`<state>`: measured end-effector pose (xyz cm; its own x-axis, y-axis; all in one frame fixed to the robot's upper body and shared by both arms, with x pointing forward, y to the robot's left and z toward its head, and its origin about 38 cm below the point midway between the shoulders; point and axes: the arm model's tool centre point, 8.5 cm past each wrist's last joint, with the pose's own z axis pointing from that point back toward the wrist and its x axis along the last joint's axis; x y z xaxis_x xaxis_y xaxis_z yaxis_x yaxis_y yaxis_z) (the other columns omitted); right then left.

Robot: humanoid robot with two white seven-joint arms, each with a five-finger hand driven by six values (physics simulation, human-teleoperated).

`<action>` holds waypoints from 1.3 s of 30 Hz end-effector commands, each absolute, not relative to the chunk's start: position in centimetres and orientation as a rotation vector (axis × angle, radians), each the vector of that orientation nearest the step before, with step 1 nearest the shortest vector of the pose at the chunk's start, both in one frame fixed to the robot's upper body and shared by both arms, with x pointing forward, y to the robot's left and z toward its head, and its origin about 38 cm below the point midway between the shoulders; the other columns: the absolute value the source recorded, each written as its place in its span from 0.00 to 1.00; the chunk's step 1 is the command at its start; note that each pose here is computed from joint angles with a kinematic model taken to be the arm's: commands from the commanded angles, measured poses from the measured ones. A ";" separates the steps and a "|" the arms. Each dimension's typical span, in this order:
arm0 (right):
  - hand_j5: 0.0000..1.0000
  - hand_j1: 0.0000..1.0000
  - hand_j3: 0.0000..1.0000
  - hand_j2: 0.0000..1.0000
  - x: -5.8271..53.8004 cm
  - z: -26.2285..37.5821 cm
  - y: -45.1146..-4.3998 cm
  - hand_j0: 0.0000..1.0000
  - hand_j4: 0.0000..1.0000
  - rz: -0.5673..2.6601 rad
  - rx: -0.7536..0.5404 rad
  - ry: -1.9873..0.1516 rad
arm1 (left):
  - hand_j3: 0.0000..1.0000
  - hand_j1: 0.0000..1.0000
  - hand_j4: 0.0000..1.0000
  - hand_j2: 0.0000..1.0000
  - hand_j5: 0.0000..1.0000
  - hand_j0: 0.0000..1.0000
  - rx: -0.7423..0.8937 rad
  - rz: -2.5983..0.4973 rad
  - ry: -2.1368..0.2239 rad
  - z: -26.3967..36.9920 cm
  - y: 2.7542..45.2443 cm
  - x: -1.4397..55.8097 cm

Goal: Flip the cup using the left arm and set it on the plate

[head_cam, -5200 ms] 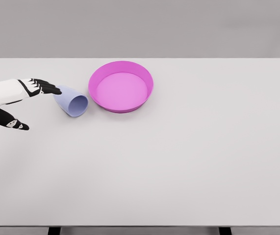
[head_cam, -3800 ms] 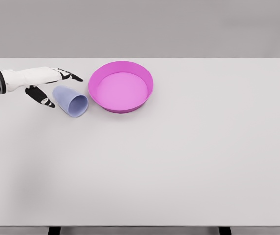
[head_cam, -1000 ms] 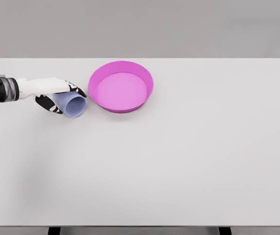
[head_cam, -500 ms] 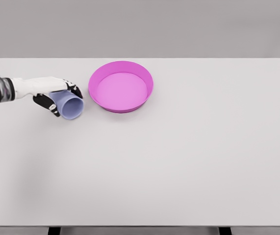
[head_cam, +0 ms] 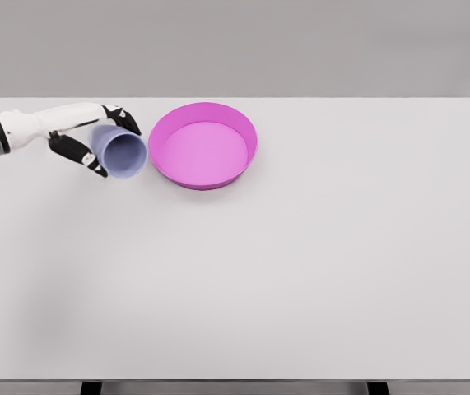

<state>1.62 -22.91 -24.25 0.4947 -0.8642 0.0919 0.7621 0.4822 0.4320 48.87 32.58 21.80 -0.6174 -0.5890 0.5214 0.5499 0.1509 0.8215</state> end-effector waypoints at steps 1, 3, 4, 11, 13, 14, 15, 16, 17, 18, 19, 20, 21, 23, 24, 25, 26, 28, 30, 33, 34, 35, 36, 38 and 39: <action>1.00 1.00 1.00 1.00 1.6 -24.2 -22.9 1.00 1.00 -1.010 0.359 -0.317 | 0.44 0.44 0.44 0.44 0.44 0.44 -0.038 -1.560 -1.637 23.2 31.4 48.6; 1.00 1.00 1.00 1.00 1.6 -24.2 -22.9 1.00 1.00 -1.010 0.359 -0.317 | 0.45 0.45 0.45 0.45 0.45 0.45 -0.090 -1.543 -1.696 24.2 30.2 48.3; 1.00 1.00 1.00 1.00 1.6 -24.2 -22.9 1.00 1.00 -1.011 0.358 -0.319 | 0.45 0.45 0.45 0.45 0.45 0.45 -0.133 -1.523 -1.733 24.7 29.5 48.0; 1.00 1.00 1.00 1.00 1.6 -24.2 -22.9 1.00 1.00 -1.010 0.358 -0.317 | 0.41 0.41 0.41 0.41 0.41 0.41 -0.436 -1.292 -1.808 25.0 24.0 48.2; 1.00 1.00 1.00 1.00 1.6 -24.2 -22.9 1.00 1.00 -1.011 0.358 -0.319 | 0.41 0.41 0.41 0.41 0.41 0.41 -0.524 -1.210 -1.773 24.1 23.2 48.3; 1.00 1.00 1.00 1.00 1.6 -24.2 -22.9 1.00 1.00 -1.010 0.359 -0.317 | 0.42 0.42 0.42 0.42 0.42 0.42 -0.569 -1.157 -1.771 24.1 22.7 48.5; 1.00 1.00 1.00 1.00 1.6 -24.2 -22.9 1.00 1.00 -1.010 0.359 -0.317 | 0.42 0.42 0.42 0.42 0.42 0.42 -0.599 -1.115 -1.765 24.2 22.6 48.6; 1.00 1.00 1.00 1.00 1.6 -24.2 -22.9 1.00 1.00 -1.010 0.359 -0.317 | 0.42 0.42 0.42 0.42 0.42 0.42 -0.652 -1.050 -1.725 23.7 21.9 48.8; 1.00 1.00 1.00 1.00 1.6 -24.2 -22.9 1.00 1.00 -1.010 0.359 -0.317 | 0.43 0.43 0.43 0.43 0.43 0.43 -0.668 -1.017 -1.680 23.1 21.6 49.0; 1.00 1.00 1.00 1.00 1.6 -24.2 -22.9 1.00 1.00 -1.010 0.358 -0.318 | 0.43 0.43 0.43 0.43 0.43 0.43 -0.694 -0.968 -1.640 21.9 20.9 49.5; 1.00 1.00 1.00 1.00 1.6 -24.2 -22.9 1.00 1.00 -1.012 0.359 -0.317 | 0.43 0.43 0.43 0.43 0.43 0.43 -0.707 -0.921 -1.630 21.2 20.9 49.9; 1.00 1.00 1.00 1.00 1.6 -24.2 -22.9 1.00 1.00 -1.010 0.358 -0.317 | 0.43 0.43 0.43 0.43 0.43 0.43 -0.716 -0.889 -1.622 20.6 20.8 50.2; 1.00 1.00 1.00 1.00 1.6 -24.2 -22.9 1.00 1.00 -1.010 0.359 -0.317 | 0.42 0.42 0.42 0.42 0.42 0.42 -0.736 -0.849 -1.615 20.2 20.6 50.4; 1.00 1.00 1.00 1.00 1.6 -24.2 -22.9 1.00 1.00 -1.010 0.358 -0.317 | 0.41 0.41 0.41 0.41 0.41 0.41 -0.768 -0.763 -1.577 19.3 20.6 51.0; 1.00 1.00 1.00 1.00 1.6 -24.2 -22.9 1.00 1.00 -1.012 0.359 -0.317 | 0.42 0.42 0.42 0.42 0.42 0.42 -0.778 -0.724 -1.545 18.6 20.5 51.3; 1.00 1.00 1.00 1.00 1.6 -24.2 -22.9 1.00 1.00 -1.010 0.359 -0.317 | 0.42 0.42 0.42 0.42 0.42 0.42 -0.780 -0.687 -1.536 18.2 21.0 51.5; 1.00 1.00 1.00 1.00 1.6 -24.2 -22.9 1.00 1.00 -1.010 0.359 -0.317 | 0.42 0.42 0.42 0.42 0.42 0.42 -0.803 -0.645 -1.532 17.8 20.6 51.7; 1.00 1.00 1.00 1.00 1.6 -24.2 -22.9 1.00 1.00 -1.010 0.358 -0.317 | 0.42 0.42 0.42 0.42 0.42 0.42 -0.811 -0.607 -1.522 17.1 20.3 52.0; 1.00 1.00 1.00 1.00 1.6 -24.2 -22.9 1.00 1.00 -1.010 0.358 -0.317 | 0.42 0.42 0.42 0.42 0.42 0.42 -0.800 -0.580 -1.517 16.7 21.0 52.2; 1.00 1.00 1.00 1.00 1.6 -24.2 -22.9 1.00 1.00 -1.012 0.359 -0.317 | 0.42 0.42 0.42 0.42 0.42 0.42 -0.773 -0.546 -1.502 15.8 22.0 52.6; 1.00 1.00 1.00 1.00 1.6 -24.2 -22.9 1.00 1.00 -1.012 0.359 -0.317 | 0.42 0.42 0.42 0.42 0.42 0.42 -0.754 -0.518 -1.488 14.9 22.5 52.8; 1.00 1.00 1.00 1.00 1.6 -24.2 -22.9 1.00 1.00 -1.011 0.358 -0.319 | 0.42 0.42 0.42 0.42 0.42 0.42 -0.747 -0.507 -1.478 14.4 22.5 52.9; 1.00 1.00 1.00 1.00 1.6 -24.2 -22.9 1.00 1.00 -1.010 0.359 -0.317 | 0.42 0.42 0.42 0.42 0.42 0.42 -0.744 -0.499 -1.472 14.1 22.5 52.9; 1.00 1.00 1.00 1.00 1.6 -24.2 -22.9 1.00 1.00 -1.012 0.359 -0.317 | 0.42 0.42 0.42 0.42 0.42 0.42 -0.739 -0.483 -1.452 13.1 22.0 53.0; 1.00 1.00 1.00 1.00 1.6 -24.2 -22.9 1.00 1.00 -1.010 0.359 -0.317 | 0.42 0.42 0.42 0.42 0.42 0.42 -0.728 -0.467 -1.438 12.4 22.1 53.1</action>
